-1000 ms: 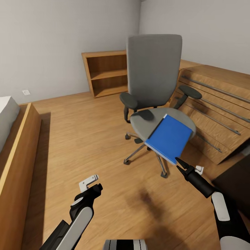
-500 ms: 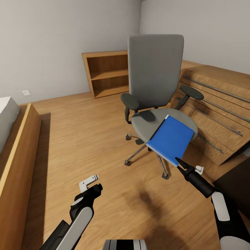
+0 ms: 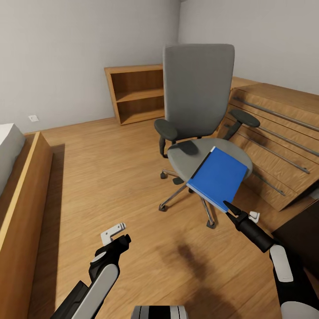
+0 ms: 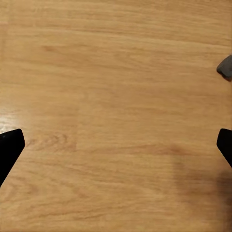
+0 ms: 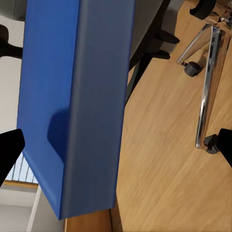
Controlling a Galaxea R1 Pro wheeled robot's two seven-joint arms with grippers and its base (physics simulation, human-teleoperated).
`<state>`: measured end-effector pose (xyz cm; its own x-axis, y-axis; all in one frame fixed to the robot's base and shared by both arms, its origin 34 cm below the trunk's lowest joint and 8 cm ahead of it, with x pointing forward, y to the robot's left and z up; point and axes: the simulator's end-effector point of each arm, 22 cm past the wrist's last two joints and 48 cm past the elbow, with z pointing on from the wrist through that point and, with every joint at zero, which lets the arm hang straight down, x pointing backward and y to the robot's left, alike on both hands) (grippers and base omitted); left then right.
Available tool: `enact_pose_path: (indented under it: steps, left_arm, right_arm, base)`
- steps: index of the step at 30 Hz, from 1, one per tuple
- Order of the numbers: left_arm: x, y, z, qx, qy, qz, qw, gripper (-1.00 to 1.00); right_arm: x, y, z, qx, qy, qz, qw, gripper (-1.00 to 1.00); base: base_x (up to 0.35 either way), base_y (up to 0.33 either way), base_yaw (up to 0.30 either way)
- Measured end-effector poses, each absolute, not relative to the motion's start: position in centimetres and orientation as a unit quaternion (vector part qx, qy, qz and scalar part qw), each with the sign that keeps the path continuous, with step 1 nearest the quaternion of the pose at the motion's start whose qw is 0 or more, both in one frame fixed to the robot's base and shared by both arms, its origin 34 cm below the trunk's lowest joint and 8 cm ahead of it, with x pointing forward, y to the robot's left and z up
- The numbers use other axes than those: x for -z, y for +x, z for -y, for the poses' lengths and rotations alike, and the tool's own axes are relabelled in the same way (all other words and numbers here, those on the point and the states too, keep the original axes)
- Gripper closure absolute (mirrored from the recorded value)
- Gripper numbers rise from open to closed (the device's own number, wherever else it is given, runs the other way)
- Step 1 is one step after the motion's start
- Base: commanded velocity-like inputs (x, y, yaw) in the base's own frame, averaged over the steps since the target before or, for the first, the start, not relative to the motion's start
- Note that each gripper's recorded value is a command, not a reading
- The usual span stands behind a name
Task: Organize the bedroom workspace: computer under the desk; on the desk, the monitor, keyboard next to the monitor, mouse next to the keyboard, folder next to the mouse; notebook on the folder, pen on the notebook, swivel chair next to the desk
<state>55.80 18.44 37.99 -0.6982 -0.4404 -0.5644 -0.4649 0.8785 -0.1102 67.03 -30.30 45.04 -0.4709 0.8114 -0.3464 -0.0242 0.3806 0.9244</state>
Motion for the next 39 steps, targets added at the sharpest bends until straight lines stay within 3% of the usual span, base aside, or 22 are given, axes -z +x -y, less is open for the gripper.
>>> enact_pose_path:
  steps: [39]
  left_arm:
    - [-37.73,55.66,-18.51,-0.023,-0.245,-0.922,0.298,-1.00]
  right_arm:
    - [-45.33,67.03,30.73,-0.482,0.273,-0.710,0.435,-1.00]
  base:
    - [0.000,0.000,0.000]
